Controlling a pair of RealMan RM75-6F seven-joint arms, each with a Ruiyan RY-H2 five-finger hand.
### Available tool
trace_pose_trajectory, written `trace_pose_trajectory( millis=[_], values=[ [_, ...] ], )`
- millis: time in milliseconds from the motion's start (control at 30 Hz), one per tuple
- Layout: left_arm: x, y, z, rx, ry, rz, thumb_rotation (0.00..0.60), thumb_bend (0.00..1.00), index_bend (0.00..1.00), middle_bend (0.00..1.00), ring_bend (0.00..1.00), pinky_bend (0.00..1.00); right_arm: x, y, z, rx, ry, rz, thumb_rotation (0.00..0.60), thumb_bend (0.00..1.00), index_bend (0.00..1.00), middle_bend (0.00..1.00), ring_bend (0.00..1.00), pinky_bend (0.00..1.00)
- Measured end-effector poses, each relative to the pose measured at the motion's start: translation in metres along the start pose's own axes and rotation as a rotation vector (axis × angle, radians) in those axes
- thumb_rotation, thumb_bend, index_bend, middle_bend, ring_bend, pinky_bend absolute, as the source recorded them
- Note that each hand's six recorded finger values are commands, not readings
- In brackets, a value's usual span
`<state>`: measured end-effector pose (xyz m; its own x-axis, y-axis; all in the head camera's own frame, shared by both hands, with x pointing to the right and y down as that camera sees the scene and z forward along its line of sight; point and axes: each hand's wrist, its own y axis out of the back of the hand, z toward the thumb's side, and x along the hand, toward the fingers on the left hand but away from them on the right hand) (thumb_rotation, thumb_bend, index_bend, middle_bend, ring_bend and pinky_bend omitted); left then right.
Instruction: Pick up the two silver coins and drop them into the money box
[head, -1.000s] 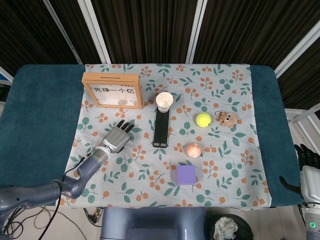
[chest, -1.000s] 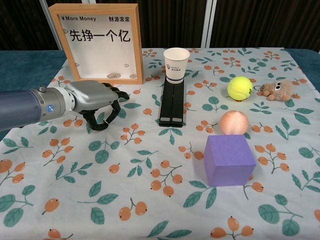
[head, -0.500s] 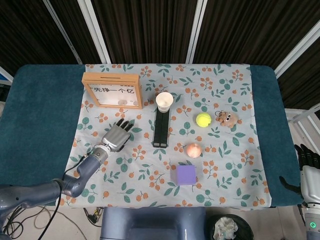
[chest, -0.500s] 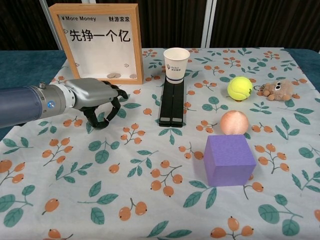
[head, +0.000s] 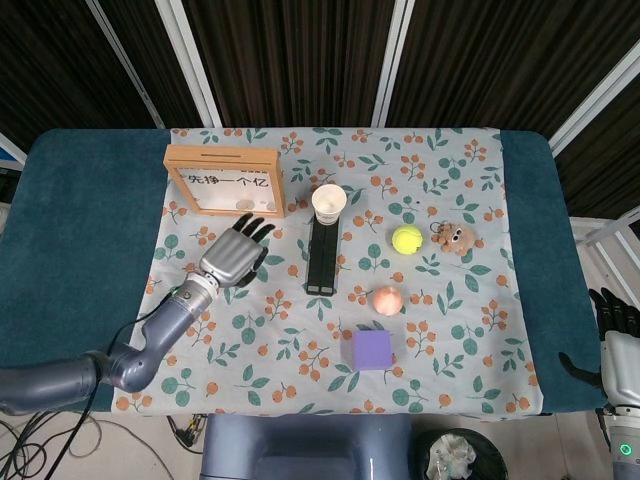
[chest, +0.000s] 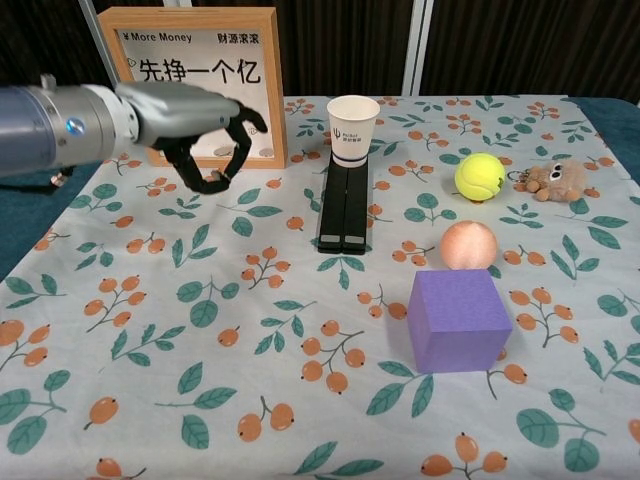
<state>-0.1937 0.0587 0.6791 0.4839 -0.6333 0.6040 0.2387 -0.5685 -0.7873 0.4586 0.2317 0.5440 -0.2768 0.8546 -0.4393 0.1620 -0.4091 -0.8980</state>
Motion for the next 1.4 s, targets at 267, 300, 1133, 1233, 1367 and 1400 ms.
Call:
trace_pose_trajectory(
  millis=[267,300,1133,1233,1367,1400],
  values=[
    [-0.008,0.094,-0.037,-0.009,0.076,0.071,0.6,0.56,0.66,0.1,0.0,0.0,0.0,0.0,0.0,0.002,0.001,-0.003,0.6,0.26,0.02,0.0,0.0,0.0],
    [-0.008,0.104,-0.041,-0.006,0.088,0.075,0.6,0.56,0.67,0.1,0.0,0.0,0.0,0.0,0.0,0.002,0.0,-0.003,0.6,0.26,0.02,0.0,0.0,0.0],
    [0.067,0.204,-0.122,-0.032,0.387,-0.022,0.6,0.6,0.67,0.1,0.0,0.0,0.0,0.001,0.0,0.005,-0.005,-0.019,0.6,0.26,0.02,0.0,0.0,0.0],
    [0.072,0.198,-0.125,-0.037,0.379,-0.054,0.6,0.6,0.67,0.1,0.0,0.0,0.0,0.001,0.0,0.005,-0.006,-0.023,0.6,0.26,0.02,0.0,0.0,0.0],
    [0.077,0.189,-0.128,-0.05,0.377,-0.088,0.6,0.6,0.67,0.1,0.0,0.0,0.0,0.002,0.0,0.005,-0.006,-0.025,0.6,0.26,0.02,0.0,0.0,0.0],
    [0.078,0.187,-0.129,-0.051,0.375,-0.095,0.6,0.6,0.67,0.1,0.0,0.0,0.0,0.002,0.0,0.006,-0.007,-0.025,0.6,0.26,0.02,0.0,0.0,0.0]
  ],
)
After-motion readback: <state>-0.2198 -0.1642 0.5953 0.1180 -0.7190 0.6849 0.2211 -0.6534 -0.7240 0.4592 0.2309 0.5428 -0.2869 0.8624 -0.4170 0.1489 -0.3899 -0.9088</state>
